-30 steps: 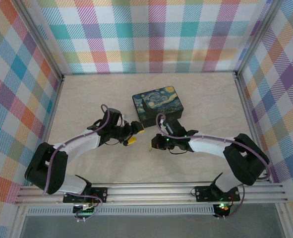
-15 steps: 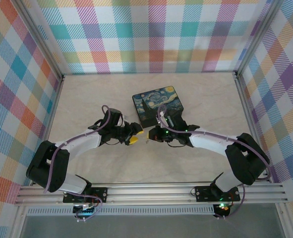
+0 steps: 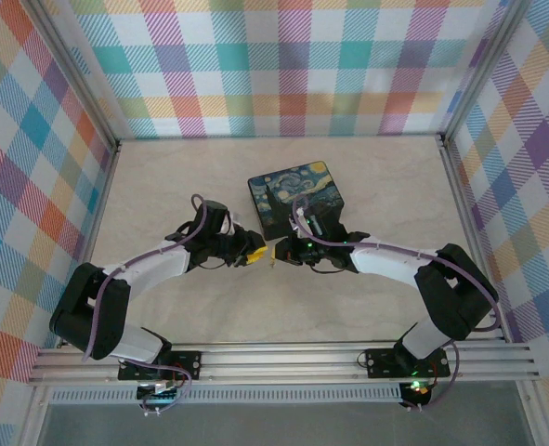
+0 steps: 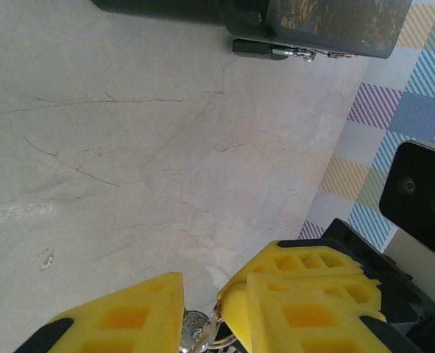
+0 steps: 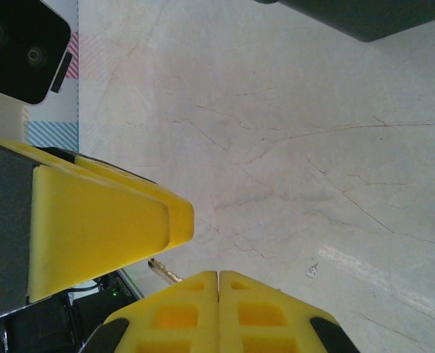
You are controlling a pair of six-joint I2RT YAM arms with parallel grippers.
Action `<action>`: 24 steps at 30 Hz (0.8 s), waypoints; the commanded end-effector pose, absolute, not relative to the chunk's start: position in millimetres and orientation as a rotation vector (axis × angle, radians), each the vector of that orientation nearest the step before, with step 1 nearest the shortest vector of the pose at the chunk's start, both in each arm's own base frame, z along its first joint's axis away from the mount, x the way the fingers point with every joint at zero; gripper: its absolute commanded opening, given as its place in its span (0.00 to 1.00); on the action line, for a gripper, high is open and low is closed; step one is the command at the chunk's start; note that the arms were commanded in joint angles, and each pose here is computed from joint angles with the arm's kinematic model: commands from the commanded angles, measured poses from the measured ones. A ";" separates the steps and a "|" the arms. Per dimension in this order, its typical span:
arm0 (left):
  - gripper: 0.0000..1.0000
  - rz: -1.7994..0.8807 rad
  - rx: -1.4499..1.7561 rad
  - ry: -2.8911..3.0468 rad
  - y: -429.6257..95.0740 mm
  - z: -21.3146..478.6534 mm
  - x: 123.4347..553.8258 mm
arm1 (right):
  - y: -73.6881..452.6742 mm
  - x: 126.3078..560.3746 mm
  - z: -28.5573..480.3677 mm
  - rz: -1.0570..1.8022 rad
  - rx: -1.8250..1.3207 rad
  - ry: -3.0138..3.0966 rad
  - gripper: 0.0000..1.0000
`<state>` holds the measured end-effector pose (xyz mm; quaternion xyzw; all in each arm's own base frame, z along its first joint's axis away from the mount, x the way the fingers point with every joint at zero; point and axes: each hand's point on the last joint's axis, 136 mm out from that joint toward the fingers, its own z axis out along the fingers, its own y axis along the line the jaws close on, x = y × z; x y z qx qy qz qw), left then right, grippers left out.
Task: Unlock the padlock with the key
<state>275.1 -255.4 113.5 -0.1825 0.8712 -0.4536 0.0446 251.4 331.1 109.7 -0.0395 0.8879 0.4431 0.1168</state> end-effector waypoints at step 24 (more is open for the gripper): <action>0.52 -1.341 -0.561 2.665 -240.4 118.6 275.2 | 331.1 261.4 113.9 1.256 -0.063 2.606 0.00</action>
